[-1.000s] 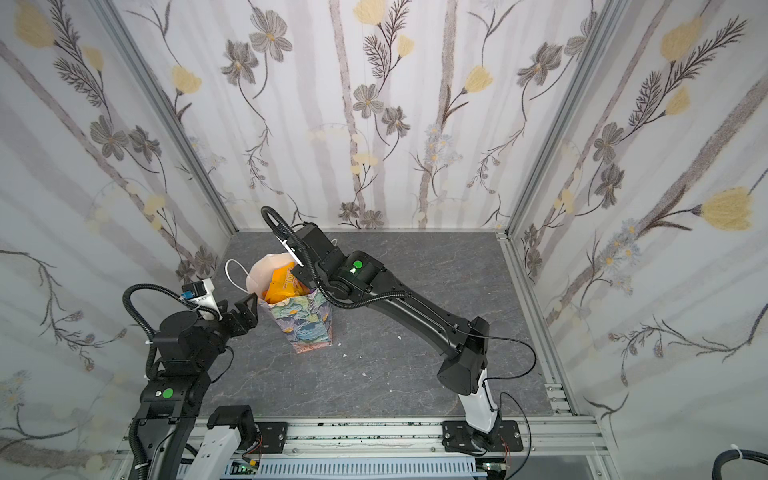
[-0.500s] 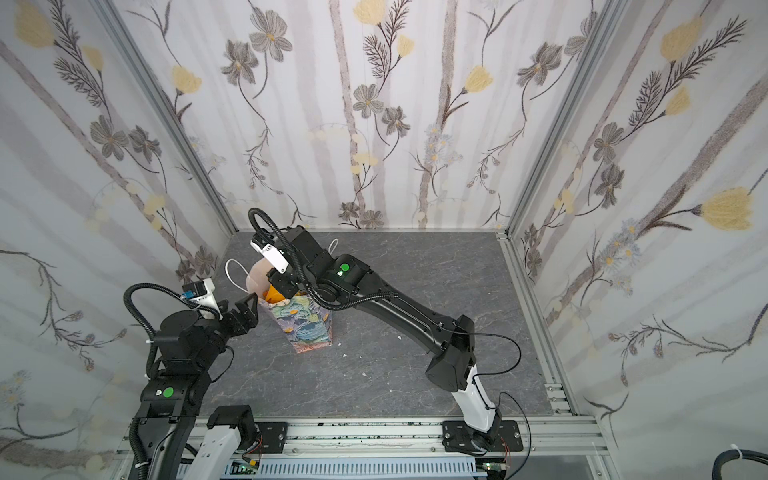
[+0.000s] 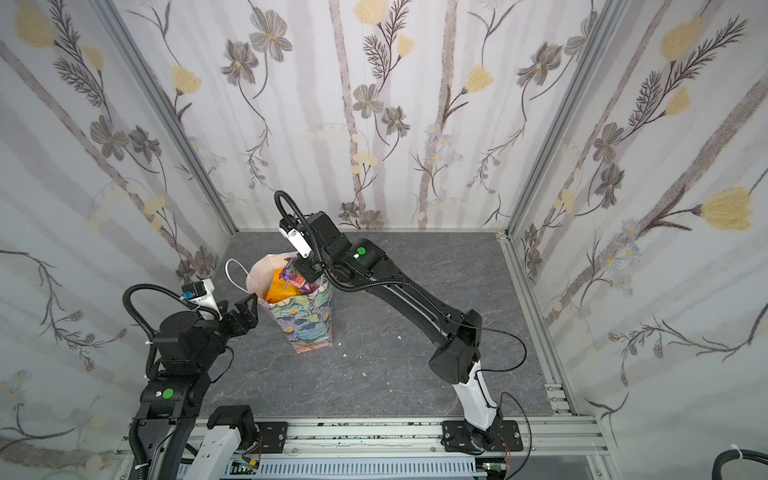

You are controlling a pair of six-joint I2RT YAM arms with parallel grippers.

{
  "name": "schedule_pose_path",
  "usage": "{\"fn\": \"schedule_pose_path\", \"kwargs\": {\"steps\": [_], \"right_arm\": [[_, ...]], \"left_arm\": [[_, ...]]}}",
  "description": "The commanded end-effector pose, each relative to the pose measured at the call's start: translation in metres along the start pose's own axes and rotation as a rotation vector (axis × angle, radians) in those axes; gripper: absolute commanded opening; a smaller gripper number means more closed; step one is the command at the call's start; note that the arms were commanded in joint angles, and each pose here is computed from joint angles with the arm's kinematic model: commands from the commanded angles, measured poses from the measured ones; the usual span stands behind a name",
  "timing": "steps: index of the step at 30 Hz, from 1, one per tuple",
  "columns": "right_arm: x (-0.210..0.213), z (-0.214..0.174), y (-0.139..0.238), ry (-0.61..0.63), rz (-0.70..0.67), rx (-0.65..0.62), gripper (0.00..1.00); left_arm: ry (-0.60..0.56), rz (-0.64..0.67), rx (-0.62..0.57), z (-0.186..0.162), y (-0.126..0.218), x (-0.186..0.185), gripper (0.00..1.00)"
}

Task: Place the snacks into the paper bag
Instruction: 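Lower the purple packet into the white bag held by the left gripper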

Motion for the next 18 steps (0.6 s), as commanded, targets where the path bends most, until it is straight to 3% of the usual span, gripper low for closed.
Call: {"fn": "schedule_pose_path", "kwargs": {"steps": [1, 10, 18], "right_arm": [[0.012, -0.013, -0.014, 0.049, 0.093, 0.051, 0.06], [-0.005, -0.007, -0.036, 0.029, 0.067, 0.016, 0.08], [0.006, -0.023, -0.062, 0.053, 0.191, 0.072, 0.05]], "left_arm": [[-0.003, -0.019, -0.027, 0.005, 0.001, -0.003, 0.83], [-0.003, -0.022, -0.032, 0.006, 0.002, -0.003, 0.83], [-0.005, -0.027, -0.029, 0.006, 0.001, -0.004, 0.83]]}}
Point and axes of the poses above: each gripper's point midway between its finger pads, its own y axis back along the fingers, its own x axis along the line the jaws close on, z = x × y, the point moved 5 cm from there along y, back along the fingers, and after that the axes turned 3 degrees about -y, right-handed, at the moved point
